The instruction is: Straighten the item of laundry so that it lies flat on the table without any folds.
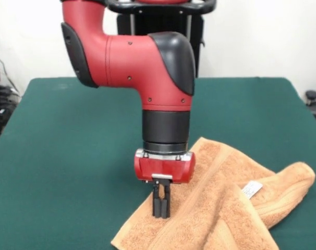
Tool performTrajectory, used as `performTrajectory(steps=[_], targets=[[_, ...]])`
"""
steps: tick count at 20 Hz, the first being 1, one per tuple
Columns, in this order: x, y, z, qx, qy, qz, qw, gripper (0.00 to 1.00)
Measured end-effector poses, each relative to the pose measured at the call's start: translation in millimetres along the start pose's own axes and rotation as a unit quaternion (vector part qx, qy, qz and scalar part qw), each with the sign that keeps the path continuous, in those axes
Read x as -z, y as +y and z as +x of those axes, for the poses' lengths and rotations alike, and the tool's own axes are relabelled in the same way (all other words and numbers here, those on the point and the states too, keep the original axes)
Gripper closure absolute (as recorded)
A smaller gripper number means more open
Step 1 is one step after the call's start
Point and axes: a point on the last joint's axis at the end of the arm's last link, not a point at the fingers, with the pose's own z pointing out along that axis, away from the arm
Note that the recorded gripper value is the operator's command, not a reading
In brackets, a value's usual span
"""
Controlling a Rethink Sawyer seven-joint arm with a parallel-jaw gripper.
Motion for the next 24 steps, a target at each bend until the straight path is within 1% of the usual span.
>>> performTrajectory(steps=[6,13,24], targets=[[-5,-13,-4,-0.005,-0.025,-0.027,0.9993,1.00],[-5,-20,-4,-0.008,-0.028,-0.048,0.9984,1.00],[-5,-25,-3,-0.012,-0.031,-0.066,0.9972,1.00]])
